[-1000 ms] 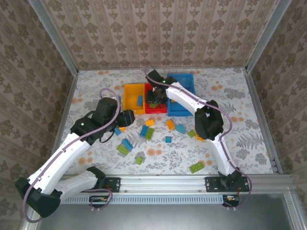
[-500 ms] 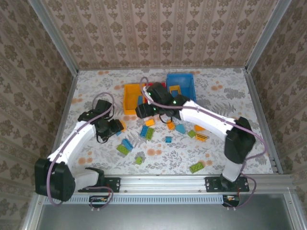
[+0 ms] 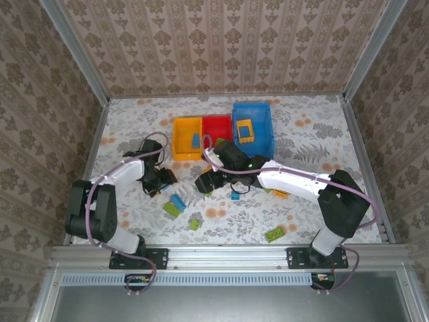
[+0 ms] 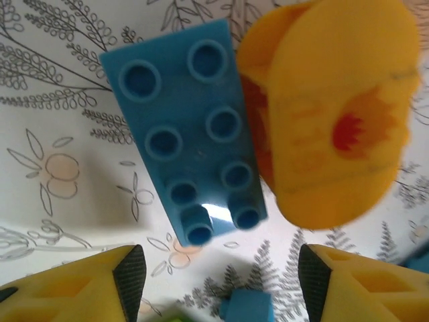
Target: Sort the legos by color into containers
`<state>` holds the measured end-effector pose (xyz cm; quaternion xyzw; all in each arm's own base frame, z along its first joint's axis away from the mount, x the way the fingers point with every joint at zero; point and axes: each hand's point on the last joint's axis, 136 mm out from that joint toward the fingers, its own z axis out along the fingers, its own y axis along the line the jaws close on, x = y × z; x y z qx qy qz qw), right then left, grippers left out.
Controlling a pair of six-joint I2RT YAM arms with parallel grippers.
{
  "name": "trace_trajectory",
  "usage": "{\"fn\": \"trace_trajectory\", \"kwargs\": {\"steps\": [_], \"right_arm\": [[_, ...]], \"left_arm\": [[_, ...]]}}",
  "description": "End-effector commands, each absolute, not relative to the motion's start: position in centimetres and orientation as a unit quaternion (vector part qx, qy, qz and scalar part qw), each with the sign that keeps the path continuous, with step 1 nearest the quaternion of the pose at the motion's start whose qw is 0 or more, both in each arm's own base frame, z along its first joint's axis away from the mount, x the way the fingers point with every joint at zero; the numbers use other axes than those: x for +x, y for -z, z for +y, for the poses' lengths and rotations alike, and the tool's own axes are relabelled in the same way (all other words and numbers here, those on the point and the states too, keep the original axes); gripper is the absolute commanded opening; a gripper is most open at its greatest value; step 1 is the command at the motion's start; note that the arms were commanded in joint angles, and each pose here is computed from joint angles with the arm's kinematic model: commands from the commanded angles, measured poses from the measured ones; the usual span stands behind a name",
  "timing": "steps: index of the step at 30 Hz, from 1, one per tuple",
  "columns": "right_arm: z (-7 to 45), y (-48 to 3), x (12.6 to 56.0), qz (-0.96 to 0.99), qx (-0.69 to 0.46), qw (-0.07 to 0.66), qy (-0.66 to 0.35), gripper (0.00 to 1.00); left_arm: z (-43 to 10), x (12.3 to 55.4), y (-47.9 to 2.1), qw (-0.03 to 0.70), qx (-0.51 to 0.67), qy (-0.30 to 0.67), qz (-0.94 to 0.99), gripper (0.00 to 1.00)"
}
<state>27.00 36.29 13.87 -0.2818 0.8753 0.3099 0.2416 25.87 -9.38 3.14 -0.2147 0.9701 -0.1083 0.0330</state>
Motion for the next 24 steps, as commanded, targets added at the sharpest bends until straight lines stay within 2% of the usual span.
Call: {"fn": "trace_trajectory", "kwargs": {"steps": [1, 12, 17, 24], "right_arm": [[37.0, -16.4, 26.9, 0.858, -0.289, 0.262, -0.334, 0.75], [37.7, -16.0, 27.1, 0.858, -0.289, 0.251, -0.342, 0.75], [38.2, -16.4, 27.1, 0.851, -0.293, 0.253, -0.355, 0.75], [38.3, -17.7, 27.2, 0.840, -0.292, 0.272, -0.367, 0.75]], "left_arm": [[-8.7, 27.0, -3.1, 0.051, -0.200, 0.099, 0.973, 0.62], [-7.7, 28.0, -1.8, 0.068, -0.186, 0.081, 0.977, 0.54], [-7.2, 27.4, -1.3, 0.065, -0.185, 0.069, 0.978, 0.37], [-5.5, 24.9, -3.2, 0.067, -0.207, 0.036, 0.975, 0.24]]}}
